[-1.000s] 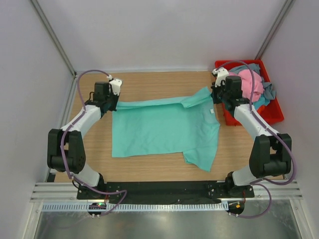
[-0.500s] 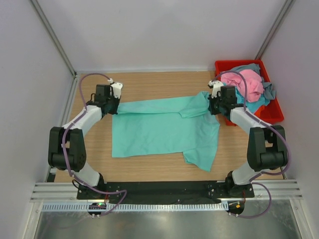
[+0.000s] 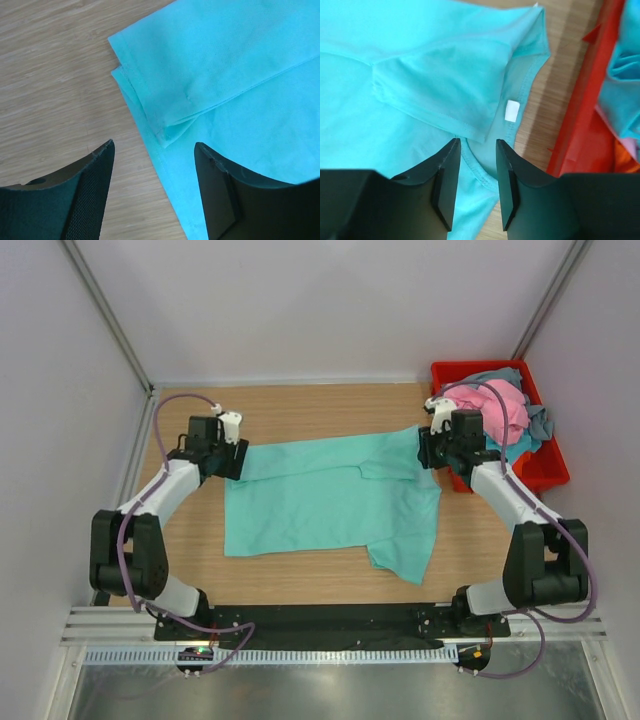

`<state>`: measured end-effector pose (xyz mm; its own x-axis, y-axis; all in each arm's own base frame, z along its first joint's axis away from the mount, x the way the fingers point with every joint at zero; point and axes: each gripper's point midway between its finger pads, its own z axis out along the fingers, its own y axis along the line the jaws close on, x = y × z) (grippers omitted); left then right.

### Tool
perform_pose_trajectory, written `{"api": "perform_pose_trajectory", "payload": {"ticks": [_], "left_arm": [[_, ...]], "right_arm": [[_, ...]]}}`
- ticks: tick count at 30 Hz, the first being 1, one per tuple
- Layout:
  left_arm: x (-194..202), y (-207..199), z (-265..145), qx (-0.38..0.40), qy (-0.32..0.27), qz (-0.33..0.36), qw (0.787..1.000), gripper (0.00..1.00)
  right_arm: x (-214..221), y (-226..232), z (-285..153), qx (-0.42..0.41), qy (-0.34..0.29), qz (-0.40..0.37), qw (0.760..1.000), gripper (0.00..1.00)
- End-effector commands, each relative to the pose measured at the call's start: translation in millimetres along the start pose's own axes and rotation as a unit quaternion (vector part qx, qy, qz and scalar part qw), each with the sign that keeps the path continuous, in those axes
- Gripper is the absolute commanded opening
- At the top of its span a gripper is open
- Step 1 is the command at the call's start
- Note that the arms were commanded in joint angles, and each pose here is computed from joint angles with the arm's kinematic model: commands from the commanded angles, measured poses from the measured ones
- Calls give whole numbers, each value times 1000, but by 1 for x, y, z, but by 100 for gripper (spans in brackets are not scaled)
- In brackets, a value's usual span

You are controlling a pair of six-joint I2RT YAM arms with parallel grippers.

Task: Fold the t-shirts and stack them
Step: Fold the tshirt

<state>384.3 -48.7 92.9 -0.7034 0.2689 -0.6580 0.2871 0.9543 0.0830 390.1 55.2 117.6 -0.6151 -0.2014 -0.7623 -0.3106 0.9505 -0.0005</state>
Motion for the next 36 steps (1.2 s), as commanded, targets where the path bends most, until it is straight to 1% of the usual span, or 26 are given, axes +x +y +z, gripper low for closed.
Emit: {"api": "perform_pose_trajectory", "payload": {"ticks": [1,2,4,10,14,20,21,23,24,28,34,36], "left_arm": [[-26,0,-26,-1,-53,-5,999,67],[-27,-2,-26,3,-54,-13,998,67],[-25,-7,-22,16,-39,-26,999,67],[0,-19,-7,47,36,-52,997,63],[11,-17,4,41,67,-56,995,59],[9,-7,17,19,65,-42,997,57],[12,-7,22,19,72,-41,996,56],[6,-4,27,12,65,-39,997,56],[10,-2,34,10,74,-39,996,55],[0,8,49,-7,74,-37,997,54],[-17,17,69,-12,71,-46,996,53],[-16,18,76,-12,77,-50,996,53]], "right_arm": [[-46,0,-31,9,-72,-15,997,42],[-47,1,-31,7,-73,-13,997,42],[-47,2,-23,-1,-66,-9,998,43],[-41,19,2,-46,-38,8,998,43],[-38,26,14,-57,-25,7,998,43],[-30,34,22,-66,-18,5,998,43],[-25,34,27,-66,-10,6,998,43],[-22,34,30,-63,-6,2,998,43],[-18,34,33,-64,0,3,998,43],[-16,36,35,-66,3,5,998,43],[-10,37,35,-64,9,5,998,43],[-8,36,34,-62,9,5,998,43]]}}
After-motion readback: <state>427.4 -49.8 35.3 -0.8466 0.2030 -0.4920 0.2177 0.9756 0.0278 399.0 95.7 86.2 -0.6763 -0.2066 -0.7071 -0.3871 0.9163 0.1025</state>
